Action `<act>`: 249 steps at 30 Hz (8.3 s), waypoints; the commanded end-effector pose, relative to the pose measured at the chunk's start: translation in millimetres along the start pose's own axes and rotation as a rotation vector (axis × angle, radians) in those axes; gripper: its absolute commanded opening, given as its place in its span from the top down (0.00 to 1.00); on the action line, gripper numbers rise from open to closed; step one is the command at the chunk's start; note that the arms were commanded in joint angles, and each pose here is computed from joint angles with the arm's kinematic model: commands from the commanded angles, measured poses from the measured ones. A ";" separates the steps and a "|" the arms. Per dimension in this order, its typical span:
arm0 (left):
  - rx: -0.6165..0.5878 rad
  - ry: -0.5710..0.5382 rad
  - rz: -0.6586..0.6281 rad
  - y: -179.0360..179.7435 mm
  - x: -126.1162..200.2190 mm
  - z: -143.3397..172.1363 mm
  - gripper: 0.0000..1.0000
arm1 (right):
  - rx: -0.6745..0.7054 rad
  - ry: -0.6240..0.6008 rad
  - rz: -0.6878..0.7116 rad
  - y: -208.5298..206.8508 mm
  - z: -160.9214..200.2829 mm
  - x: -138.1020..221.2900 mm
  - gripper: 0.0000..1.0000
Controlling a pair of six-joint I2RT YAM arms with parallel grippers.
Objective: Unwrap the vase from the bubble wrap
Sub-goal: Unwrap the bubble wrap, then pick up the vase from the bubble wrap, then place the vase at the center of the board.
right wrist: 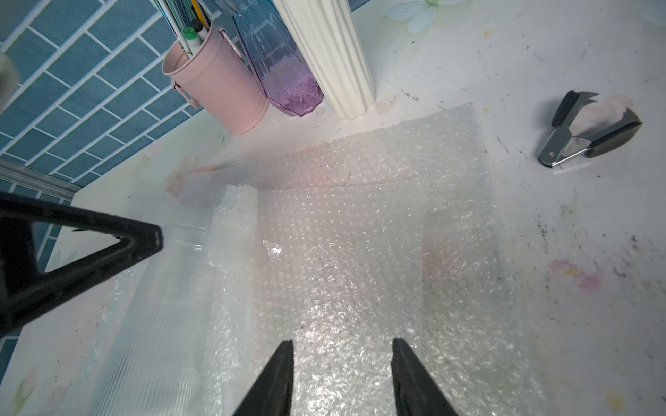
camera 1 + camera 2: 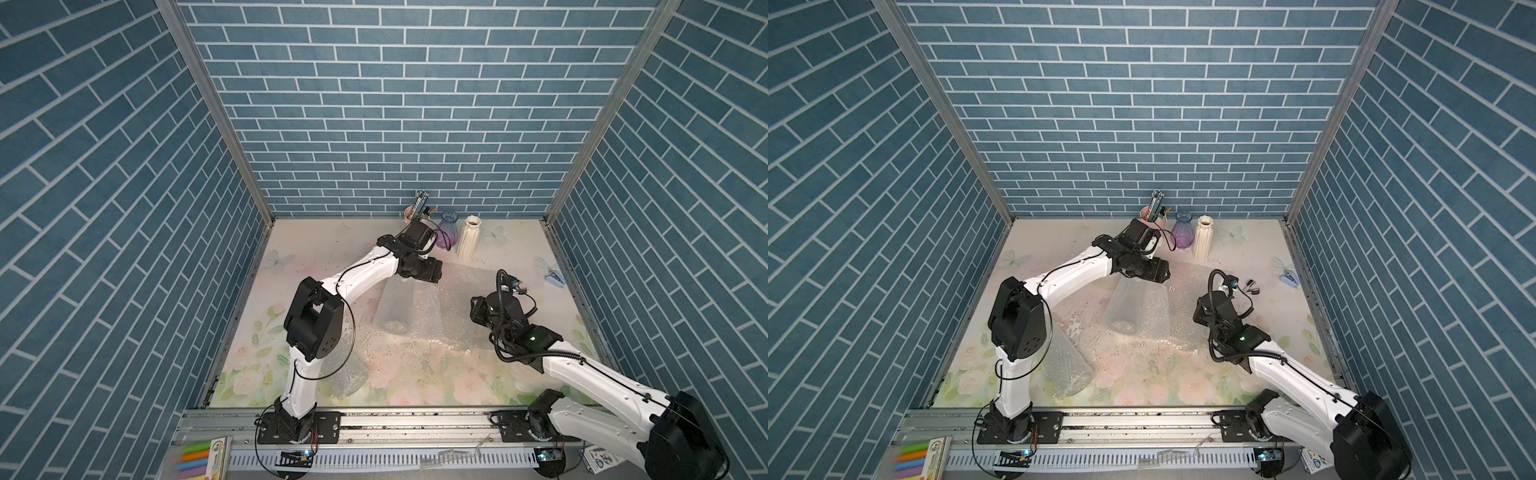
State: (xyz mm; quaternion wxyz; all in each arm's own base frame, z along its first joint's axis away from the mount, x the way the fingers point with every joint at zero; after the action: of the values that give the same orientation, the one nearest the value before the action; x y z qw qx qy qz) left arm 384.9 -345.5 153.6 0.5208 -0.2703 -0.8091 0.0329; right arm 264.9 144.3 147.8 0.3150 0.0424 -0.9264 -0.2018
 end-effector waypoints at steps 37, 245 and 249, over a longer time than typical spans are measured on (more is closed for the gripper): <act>0.040 0.184 -0.278 97.9 -30.2 14.3 0.15 | 0.012 -0.012 0.008 -2.0 -3.3 1.8 0.54; 0.531 -0.410 -0.732 239.9 250.3 -2.1 0.00 | 0.406 0.001 -0.323 70.4 -24.7 -6.7 0.40; 0.627 -0.248 -0.701 228.4 242.4 61.8 0.00 | 0.392 -0.033 -0.331 63.8 -23.1 0.9 0.40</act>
State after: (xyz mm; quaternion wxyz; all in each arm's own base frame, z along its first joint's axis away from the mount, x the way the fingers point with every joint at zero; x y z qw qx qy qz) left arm 396.7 -30.3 280.4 0.3751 0.1594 -0.9068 0.1076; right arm 285.7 204.4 205.0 0.2363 0.2647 -0.9304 -0.0918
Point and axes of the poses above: each gripper's point midway between its finger pads, its own x axis back along the fingers, its own y axis along the line the jaws close on, z = x × y, the point moved 2 cm from there along x, back along the fingers, and after that the axes turned 2 degrees about x, right-handed, at the moved point
